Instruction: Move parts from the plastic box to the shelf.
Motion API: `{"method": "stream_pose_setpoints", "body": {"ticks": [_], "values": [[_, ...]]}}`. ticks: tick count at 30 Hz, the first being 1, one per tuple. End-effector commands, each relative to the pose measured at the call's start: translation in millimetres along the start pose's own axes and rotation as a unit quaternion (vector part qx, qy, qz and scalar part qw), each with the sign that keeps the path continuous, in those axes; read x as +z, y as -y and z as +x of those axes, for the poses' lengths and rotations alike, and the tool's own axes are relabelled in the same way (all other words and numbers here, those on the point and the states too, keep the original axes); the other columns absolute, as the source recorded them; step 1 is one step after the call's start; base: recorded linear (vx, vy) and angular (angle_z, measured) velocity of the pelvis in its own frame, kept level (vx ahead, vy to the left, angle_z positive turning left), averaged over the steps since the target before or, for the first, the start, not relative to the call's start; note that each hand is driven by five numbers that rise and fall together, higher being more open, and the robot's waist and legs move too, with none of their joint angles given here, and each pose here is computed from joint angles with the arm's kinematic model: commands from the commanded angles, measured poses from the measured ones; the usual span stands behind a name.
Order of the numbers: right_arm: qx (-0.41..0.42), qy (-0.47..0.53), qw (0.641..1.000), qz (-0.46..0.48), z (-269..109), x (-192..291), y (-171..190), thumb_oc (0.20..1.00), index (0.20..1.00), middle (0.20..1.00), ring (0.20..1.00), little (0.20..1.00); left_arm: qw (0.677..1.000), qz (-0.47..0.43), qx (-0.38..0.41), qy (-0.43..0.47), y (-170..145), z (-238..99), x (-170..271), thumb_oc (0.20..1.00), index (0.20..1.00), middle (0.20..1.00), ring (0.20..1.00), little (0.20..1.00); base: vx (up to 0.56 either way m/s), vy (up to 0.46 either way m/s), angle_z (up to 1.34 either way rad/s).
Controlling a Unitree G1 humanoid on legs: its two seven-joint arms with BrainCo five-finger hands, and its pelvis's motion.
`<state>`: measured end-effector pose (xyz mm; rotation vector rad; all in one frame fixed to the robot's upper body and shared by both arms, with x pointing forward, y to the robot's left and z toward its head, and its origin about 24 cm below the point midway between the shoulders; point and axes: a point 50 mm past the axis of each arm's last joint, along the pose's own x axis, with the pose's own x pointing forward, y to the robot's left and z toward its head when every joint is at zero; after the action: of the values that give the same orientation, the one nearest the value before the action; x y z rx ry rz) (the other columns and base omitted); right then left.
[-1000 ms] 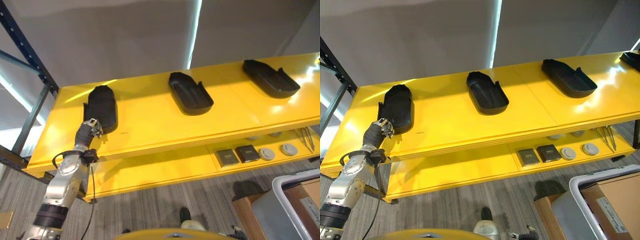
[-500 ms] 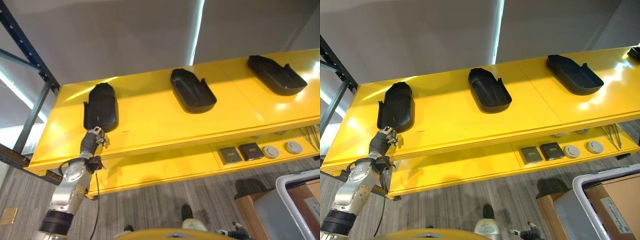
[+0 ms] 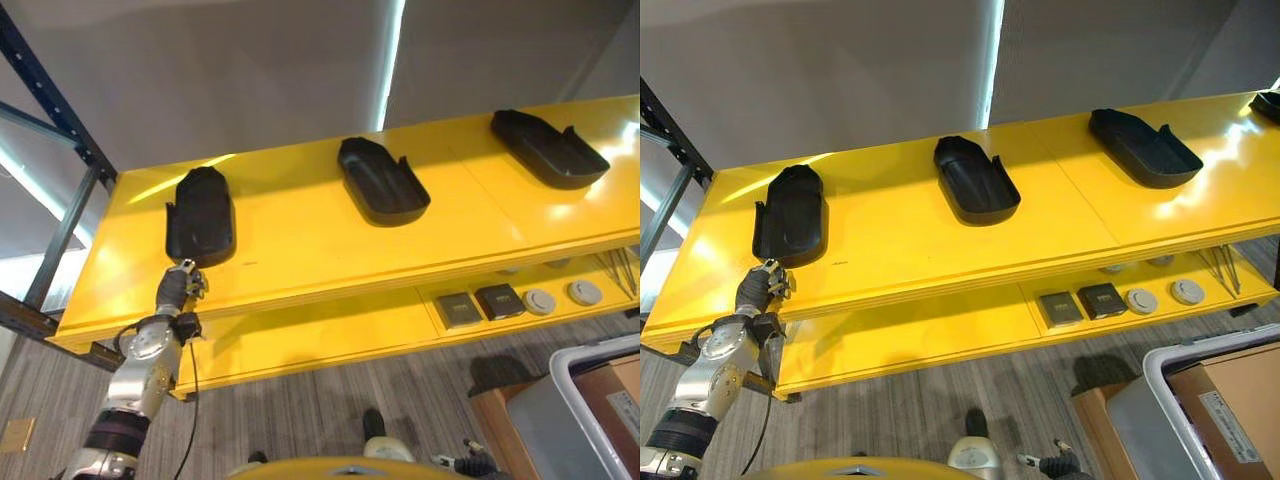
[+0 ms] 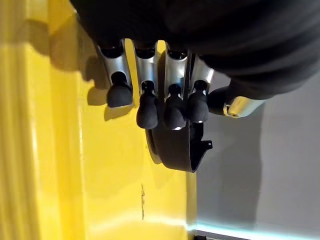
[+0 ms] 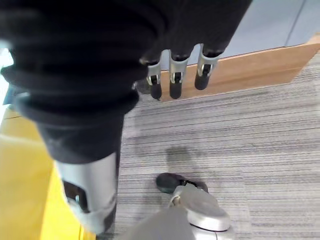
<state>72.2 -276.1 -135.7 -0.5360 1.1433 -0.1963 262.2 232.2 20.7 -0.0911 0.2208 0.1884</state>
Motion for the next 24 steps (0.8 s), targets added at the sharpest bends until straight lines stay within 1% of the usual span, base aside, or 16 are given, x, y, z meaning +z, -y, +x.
{"method": "stream_pose_setpoints", "body": {"ticks": [1, 8, 18, 24], "values": [[-0.008, 0.031, 0.999, -0.029, 3, 17, 7, 1.000, 1.000, 1.000, 1.000, 1.000, 0.996, 0.021, 0.010, 0.085, -1, 16, 39, 0.200, 0.200, 0.200, 0.200, 0.200, 0.01, 0.004, -0.04], [-0.006, 0.032, 0.999, -0.035, 4, 17, 6, 1.000, 1.000, 1.000, 1.000, 1.000, 0.996, 0.021, 0.020, 0.086, 0, 23, 43, 0.200, 0.200, 0.200, 0.200, 0.200, 0.02, 0.002, -0.08], [-0.005, 0.037, 0.999, -0.039, 3, 19, 6, 1.000, 1.000, 1.000, 1.000, 1.000, 0.997, 0.022, 0.041, 0.062, 2, 30, 34, 0.200, 0.200, 0.200, 0.200, 0.200, 0.00, -0.001, 0.00], [0.000, 0.036, 0.998, -0.048, 3, 19, 5, 1.000, 1.000, 1.000, 1.000, 1.000, 0.996, 0.031, 0.075, 0.041, -8, 35, 23, 0.200, 0.200, 0.200, 0.200, 0.200, 0.00, 0.000, 0.00]]}}
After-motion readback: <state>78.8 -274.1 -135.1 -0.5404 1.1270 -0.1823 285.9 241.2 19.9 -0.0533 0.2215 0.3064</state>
